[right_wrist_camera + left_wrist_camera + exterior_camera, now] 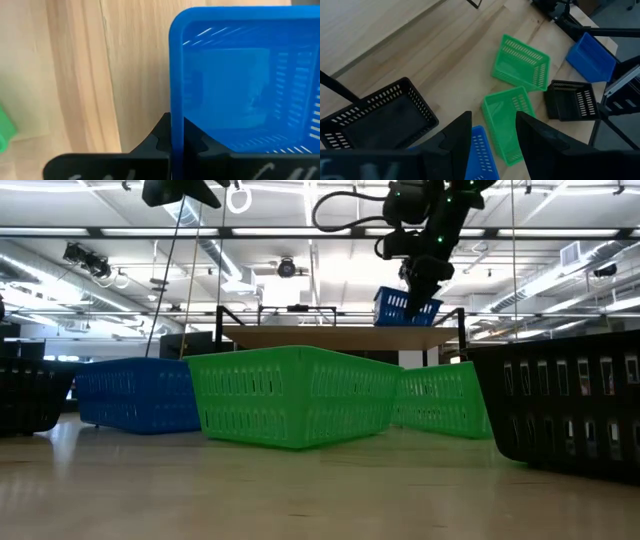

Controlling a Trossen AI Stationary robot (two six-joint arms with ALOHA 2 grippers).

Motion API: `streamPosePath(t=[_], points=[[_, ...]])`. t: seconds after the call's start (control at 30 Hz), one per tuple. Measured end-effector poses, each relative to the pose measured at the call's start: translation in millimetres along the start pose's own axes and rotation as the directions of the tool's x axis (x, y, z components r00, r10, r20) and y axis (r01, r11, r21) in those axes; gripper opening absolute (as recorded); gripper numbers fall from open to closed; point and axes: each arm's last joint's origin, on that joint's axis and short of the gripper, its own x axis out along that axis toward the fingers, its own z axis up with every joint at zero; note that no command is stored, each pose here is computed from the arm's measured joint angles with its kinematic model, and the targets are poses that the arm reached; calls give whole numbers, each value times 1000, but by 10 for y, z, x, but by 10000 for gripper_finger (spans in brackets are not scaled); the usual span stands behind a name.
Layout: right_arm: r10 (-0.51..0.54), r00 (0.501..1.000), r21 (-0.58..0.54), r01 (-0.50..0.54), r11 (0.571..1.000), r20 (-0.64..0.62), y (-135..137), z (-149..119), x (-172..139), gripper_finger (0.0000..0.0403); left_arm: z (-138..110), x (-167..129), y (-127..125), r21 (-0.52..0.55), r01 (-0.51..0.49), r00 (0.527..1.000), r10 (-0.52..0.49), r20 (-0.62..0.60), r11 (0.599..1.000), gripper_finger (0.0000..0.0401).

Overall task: Stack baskets on shelf by color
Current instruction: Put the top right blue basket on the shelf

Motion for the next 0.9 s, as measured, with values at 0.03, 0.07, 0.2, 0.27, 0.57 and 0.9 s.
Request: streamPosePath(t=[0.03, 0.07, 0.2, 0.27, 0.57, 0.9], points=[[-2, 1000, 3, 2, 1000, -1, -17, -6, 4, 8, -1, 1, 0, 0, 0, 1000, 0, 0, 1000, 160], [-4, 1000, 9, 4, 1000, -3, -34, -14, 6, 8, 0, 0, 0, 1, 0, 1000, 0, 0, 1000, 160], [-2, 1000, 29, 2, 1000, -9, -87, -41, 14, 10, 5, 1, -5, 0, 5, 1000, -5, 6, 1000, 160], [-4, 1000, 35, 5, 999, -11, -105, -49, 17, 15, 13, 1, -13, -2, 13, 1000, -13, 14, 1000, 160], [-1, 1000, 38, 1, 999, -14, -113, -57, 28, 54, 20, 1, -14, 5, 11, 1000, -11, 24, 1000, 160], [16, 999, 48, -14, 999, -50, -94, -95, 19, 79, 22, 1, -15, -3, 7, 1000, -6, 30, 1000, 160]])
